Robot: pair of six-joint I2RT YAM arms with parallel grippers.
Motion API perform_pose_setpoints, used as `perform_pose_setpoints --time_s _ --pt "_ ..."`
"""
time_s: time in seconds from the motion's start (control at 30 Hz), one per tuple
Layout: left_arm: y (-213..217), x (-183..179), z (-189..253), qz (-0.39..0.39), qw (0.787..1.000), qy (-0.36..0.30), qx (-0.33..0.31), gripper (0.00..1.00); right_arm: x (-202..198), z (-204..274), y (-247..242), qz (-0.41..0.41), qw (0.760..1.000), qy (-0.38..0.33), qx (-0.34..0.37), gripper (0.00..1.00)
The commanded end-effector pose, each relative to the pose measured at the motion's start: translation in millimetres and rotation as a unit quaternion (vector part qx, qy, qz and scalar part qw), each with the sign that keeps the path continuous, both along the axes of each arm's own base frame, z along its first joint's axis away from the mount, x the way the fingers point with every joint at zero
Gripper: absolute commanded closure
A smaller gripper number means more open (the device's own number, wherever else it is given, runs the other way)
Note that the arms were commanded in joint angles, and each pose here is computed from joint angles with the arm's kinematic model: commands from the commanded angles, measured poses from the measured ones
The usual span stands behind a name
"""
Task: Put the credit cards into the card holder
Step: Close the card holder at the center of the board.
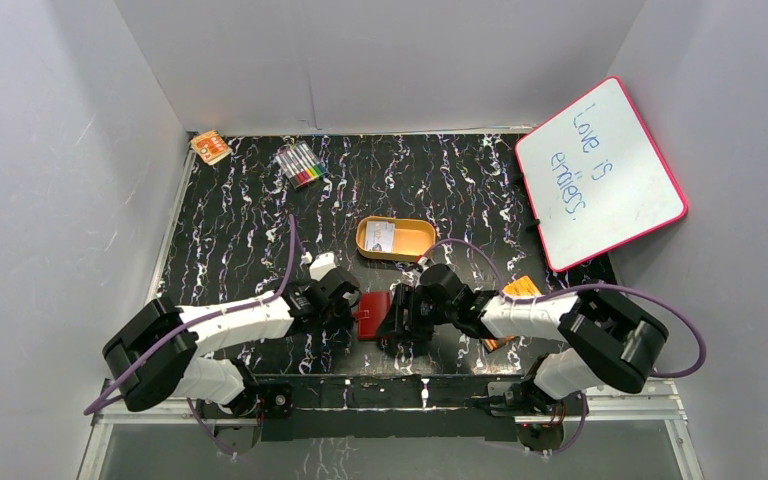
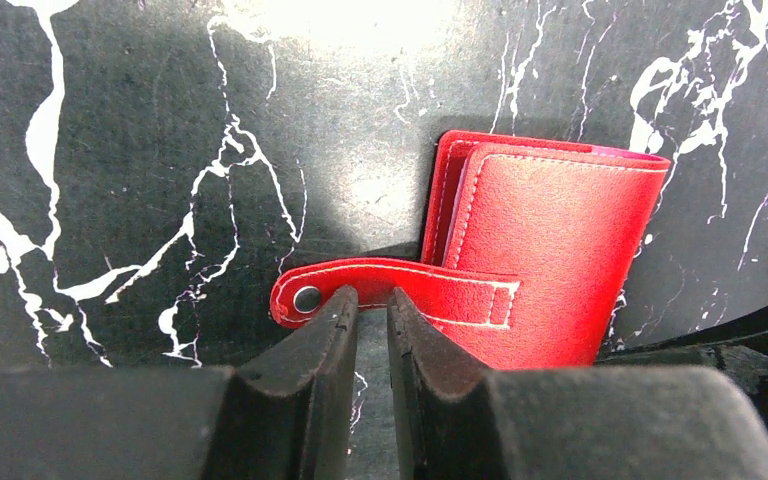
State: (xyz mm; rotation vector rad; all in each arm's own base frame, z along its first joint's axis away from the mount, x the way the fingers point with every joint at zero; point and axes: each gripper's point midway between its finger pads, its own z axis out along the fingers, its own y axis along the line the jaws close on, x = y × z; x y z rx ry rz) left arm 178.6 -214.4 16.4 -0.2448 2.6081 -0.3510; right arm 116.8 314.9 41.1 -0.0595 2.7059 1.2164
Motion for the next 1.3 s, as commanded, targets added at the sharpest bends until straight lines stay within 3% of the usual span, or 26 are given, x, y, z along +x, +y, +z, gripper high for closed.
perform_pose_setpoints --time_s 0.0,0.43,0.7,0.9,1.27 --pt "50 -36 -43 0.005 0.992 0.074 0.098 0.84 9 7 11 -0.026 0.999 0.0 0.047 0.32" --pt "56 -43 -51 0.007 0.99 0.09 0.109 0.89 17 -3 10 -0.063 0.996 0.007 0.068 0.36" --pt "60 -48 -56 0.008 0.987 0.104 0.12 1.0 25 3 11 -0.084 0.992 -0.008 0.095 0.37" --pt "63 -45 -46 0.018 0.989 0.09 0.119 0.99 28 -5 -3 -0.098 0.994 -0.021 0.041 0.36" --pt "29 -20 10 -0.004 0.997 0.041 0.061 0.55 20 -21 -19 -0.056 0.997 -0.026 -0.044 0.35"
